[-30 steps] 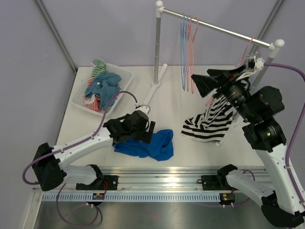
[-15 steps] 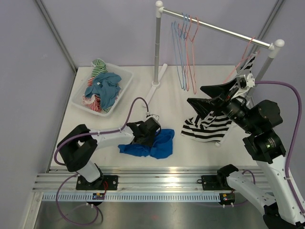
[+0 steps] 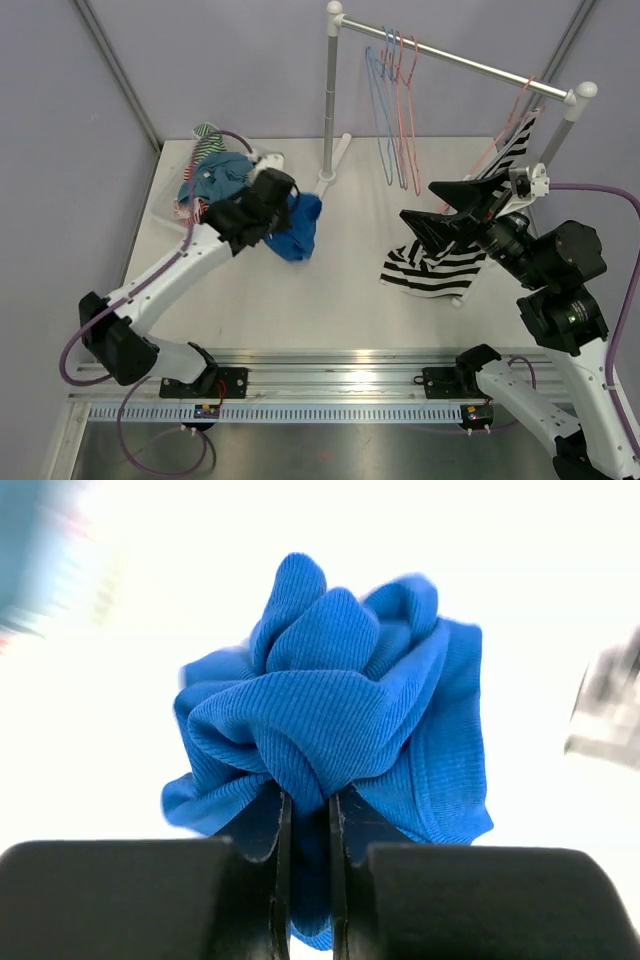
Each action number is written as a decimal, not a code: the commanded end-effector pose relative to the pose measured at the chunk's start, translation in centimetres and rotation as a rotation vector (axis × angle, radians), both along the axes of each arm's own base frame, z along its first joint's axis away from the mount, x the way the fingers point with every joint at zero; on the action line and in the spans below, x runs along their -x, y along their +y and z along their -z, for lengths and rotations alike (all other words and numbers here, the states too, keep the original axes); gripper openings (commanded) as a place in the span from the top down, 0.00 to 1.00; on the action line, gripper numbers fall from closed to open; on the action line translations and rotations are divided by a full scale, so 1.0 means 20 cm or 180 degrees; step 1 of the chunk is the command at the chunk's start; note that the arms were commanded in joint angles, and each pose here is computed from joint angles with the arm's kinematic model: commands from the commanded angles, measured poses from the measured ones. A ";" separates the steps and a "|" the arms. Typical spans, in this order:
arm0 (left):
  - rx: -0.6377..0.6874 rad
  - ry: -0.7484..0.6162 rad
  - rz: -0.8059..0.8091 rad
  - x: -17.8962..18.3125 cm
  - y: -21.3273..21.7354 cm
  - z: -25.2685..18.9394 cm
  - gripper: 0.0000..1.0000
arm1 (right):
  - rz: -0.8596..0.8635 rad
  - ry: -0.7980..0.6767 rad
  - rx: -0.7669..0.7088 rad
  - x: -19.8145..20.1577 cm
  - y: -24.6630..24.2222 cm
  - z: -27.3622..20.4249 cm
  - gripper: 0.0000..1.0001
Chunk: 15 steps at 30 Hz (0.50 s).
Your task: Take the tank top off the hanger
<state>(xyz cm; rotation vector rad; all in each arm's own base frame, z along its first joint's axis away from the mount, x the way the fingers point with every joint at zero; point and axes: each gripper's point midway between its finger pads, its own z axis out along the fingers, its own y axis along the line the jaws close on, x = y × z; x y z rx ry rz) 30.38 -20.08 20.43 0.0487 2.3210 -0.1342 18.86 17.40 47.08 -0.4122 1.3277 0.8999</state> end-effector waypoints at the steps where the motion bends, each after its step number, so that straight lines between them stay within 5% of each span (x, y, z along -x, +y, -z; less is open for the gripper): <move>1: 0.0006 -0.0562 -0.0566 -0.13 0.30 -0.43 1.00 | 0.0128 -0.0147 0.0005 -0.01 -0.03 -0.03 0.00; 7: 0.0058 -0.0850 -0.1103 -0.34 0.66 -0.82 1.00 | 0.0274 -0.0185 0.0001 -0.02 -0.07 -0.04 0.00; 11: 0.0046 -0.0720 -0.1223 -0.50 0.81 -0.80 1.00 | 0.0338 -0.0168 0.0025 -0.03 -0.08 -0.03 0.01; 15: 0.0242 -0.0251 -0.1305 -0.75 0.97 -0.52 1.00 | 0.0334 -0.0137 0.0046 -0.05 -0.07 -0.02 0.00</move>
